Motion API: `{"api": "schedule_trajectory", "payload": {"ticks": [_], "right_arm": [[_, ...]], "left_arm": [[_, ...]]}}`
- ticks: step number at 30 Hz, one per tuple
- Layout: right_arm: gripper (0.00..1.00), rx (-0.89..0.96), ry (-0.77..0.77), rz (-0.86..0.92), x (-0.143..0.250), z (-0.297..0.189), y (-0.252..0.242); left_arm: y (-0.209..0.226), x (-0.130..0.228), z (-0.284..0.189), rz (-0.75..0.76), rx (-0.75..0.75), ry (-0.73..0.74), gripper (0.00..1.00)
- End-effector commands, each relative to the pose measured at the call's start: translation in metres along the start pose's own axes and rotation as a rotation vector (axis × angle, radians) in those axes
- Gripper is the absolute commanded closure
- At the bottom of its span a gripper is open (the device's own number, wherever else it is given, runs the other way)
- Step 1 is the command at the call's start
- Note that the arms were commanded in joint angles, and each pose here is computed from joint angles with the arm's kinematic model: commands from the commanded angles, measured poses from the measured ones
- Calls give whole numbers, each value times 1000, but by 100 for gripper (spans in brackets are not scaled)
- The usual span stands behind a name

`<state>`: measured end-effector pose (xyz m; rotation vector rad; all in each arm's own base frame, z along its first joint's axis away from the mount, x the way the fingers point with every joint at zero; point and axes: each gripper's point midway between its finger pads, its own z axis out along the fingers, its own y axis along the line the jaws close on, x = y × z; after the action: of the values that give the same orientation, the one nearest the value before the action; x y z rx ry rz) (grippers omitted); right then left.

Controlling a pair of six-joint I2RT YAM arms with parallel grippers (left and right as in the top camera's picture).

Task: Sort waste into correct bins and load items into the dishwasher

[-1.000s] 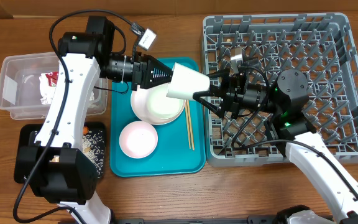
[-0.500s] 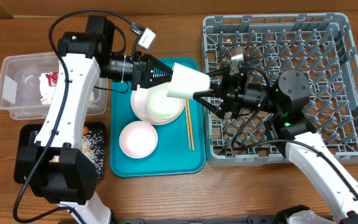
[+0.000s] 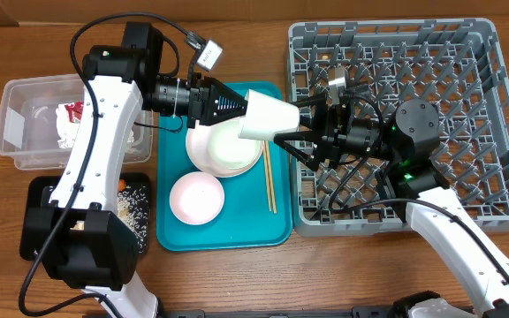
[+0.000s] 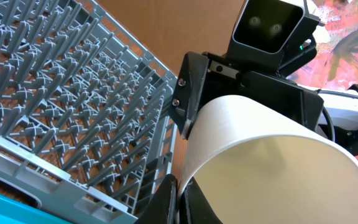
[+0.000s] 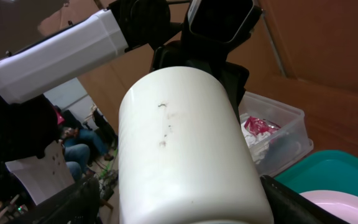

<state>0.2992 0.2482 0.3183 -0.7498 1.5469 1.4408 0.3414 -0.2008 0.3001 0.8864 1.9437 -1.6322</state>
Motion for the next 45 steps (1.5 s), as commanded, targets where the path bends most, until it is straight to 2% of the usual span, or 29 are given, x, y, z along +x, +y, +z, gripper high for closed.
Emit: {"api": "schedule_trajectory", "payload": {"ticks": [1,9,18,23,27,32,34,39,40,41,42,45], "right_arm": [[22,-45,-1,-57,-9,4,15],[26,-67,6,-100,-5,11,23],[51,-34,-14,-98,-9,13,18],[56,-28,-19,-98,-9,13,17],[62,-15,-24,-95,-10,12,14],[63,28,-38,-78,-12,12,6],[59,51,-40,-60,-11,12,1],[60,131,-44,-6,-8,8,-16],[60,145,-46,1,-8,7,-19],[68,171,-48,16,-7,4,-25],[70,181,-48,23,-7,2,-28],[74,221,-50,49,-7,-8,-40]], "left_arm": [[-2,0,1,26,-31,25,96],[-2,0,1,26,-31,25,96],[-2,0,1,13,-32,24,91],[-2,0,1,11,-32,24,83],[1,-1,-4,4,-42,13,70],[9,-6,-19,-39,-74,-21,64],[13,-7,-27,-51,-89,-36,61],[20,-9,-43,-66,-119,-66,59],[20,-9,-44,-68,-120,-67,60],[20,-9,-44,-70,-120,-67,60],[20,-9,-44,-70,-122,-66,60],[21,-7,-43,-70,-128,-59,61]]}}
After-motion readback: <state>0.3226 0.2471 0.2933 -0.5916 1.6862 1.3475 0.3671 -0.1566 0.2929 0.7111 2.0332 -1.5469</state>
